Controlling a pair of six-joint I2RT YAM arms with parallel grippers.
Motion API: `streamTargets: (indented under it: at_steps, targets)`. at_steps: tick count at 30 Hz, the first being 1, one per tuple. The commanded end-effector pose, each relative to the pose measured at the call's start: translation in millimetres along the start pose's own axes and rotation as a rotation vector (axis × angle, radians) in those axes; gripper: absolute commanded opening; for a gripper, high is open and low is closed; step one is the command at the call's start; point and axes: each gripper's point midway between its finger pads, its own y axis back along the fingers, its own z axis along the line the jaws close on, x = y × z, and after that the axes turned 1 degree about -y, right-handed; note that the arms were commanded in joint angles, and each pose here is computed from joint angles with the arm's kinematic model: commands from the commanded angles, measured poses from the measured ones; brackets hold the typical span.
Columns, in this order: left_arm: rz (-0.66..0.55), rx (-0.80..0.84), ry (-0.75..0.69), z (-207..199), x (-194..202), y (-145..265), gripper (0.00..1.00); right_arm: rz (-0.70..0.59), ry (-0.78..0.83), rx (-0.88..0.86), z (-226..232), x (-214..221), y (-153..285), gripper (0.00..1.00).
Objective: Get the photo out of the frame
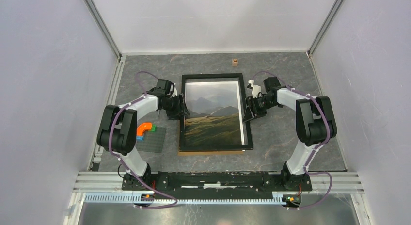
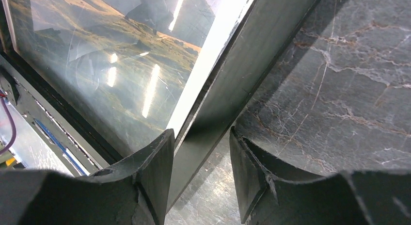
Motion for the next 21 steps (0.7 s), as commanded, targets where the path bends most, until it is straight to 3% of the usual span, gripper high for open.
streamTargets:
  at_steps: [1, 6, 21]
  targets:
    - [-0.046, -0.002, -0.092, -4, -14, -3, 0.65, 0.061, -0.008, 0.12, -33, 20, -2, 0.52]
    - [-0.018, 0.045, -0.137, -22, -4, -7, 0.67, 0.06, -0.006, 0.141, -40, 20, 2, 0.52]
    - [-0.011, 0.14, -0.241, -62, 0, -8, 0.69, 0.083, -0.006, 0.168, -49, 29, 11, 0.67]
